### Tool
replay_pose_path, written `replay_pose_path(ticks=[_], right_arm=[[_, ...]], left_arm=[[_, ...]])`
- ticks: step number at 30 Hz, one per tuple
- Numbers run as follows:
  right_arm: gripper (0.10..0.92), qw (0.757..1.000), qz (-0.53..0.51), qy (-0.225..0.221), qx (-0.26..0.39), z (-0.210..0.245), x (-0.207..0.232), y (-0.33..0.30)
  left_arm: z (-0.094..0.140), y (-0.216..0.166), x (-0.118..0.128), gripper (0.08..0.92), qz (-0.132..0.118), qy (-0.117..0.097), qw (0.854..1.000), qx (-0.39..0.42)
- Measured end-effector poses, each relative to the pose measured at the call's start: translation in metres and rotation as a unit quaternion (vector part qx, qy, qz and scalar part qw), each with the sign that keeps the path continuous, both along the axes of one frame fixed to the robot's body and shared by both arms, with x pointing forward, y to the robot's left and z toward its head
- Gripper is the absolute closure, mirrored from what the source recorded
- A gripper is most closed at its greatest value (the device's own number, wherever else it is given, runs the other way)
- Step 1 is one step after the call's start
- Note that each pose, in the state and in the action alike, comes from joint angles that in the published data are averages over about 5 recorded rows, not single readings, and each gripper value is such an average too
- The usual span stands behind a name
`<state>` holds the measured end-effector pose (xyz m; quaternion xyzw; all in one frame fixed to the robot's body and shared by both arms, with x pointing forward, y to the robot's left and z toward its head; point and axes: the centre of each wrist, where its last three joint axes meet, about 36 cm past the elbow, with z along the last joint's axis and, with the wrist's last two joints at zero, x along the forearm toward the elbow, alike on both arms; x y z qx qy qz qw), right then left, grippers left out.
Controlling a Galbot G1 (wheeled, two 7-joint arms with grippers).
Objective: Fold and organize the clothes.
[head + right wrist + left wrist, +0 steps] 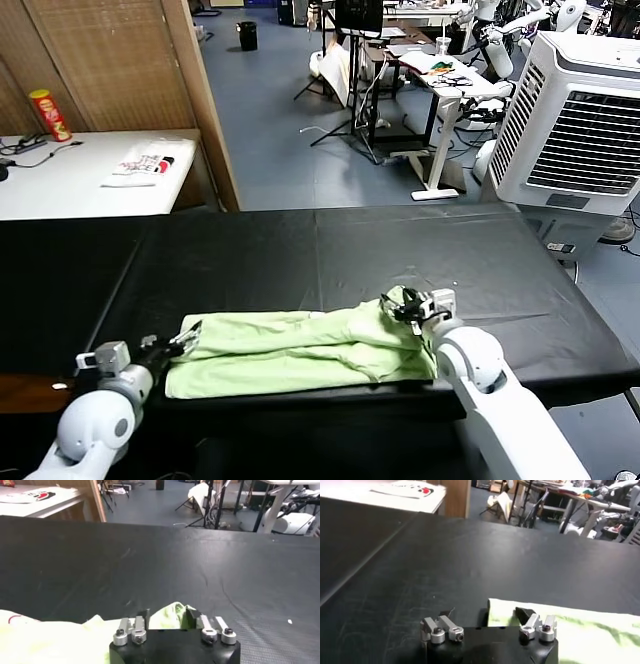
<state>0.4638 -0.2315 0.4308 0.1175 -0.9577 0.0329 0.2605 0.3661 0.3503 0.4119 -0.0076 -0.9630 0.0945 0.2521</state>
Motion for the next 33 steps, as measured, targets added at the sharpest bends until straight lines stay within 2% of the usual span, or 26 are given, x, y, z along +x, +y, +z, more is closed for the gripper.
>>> replay_pose_path(ticks=[2,4,7,11,20,23,25,30,33], right_arm=[[0.725,1.0,-0.003,-0.003,0.001,-0.003,-0.001,0.0],[0.769,1.0,-0.006,-0.008,0.002,-0.005,-0.003,0.001],[0.809,1.0,-0.015,-0.02,0.001,-0.01,-0.004,0.002],[0.864,0.999,-0.028,-0.032,0.001,-0.015,-0.004,0.002],[0.883,0.999,-0.03,-0.039,0.011,-0.021,-0.005,0.002],[0.816,0.999,-0.025,-0.043,0.016,-0.019,-0.008,0.0],[0.722,0.999,-0.022,-0.046,0.016,-0.016,-0.011,-0.002],[0.437,0.998,-0.015,-0.057,0.012,-0.006,-0.023,-0.008],[0.296,0.998,-0.01,-0.064,0.011,0.001,-0.034,-0.011]], left_arm=[[-0.001,-0.001,0.001,0.583,-0.002,-0.004,1.0,-0.005],[-0.003,-0.002,0.002,0.701,-0.002,-0.009,1.0,-0.004],[-0.008,-0.004,0.004,0.833,0.002,-0.021,1.0,0.012],[-0.012,-0.006,0.009,0.866,0.013,-0.035,0.999,0.035],[-0.014,-0.004,0.015,0.868,0.02,-0.036,0.998,0.053],[-0.013,-0.004,0.016,0.826,0.019,-0.038,0.998,0.054],[-0.011,-0.003,0.017,0.742,0.02,-0.04,0.998,0.054],[-0.004,0.001,0.017,0.457,0.022,-0.048,0.997,0.055],[0.001,0.002,0.013,0.303,0.024,-0.052,0.997,0.053]])
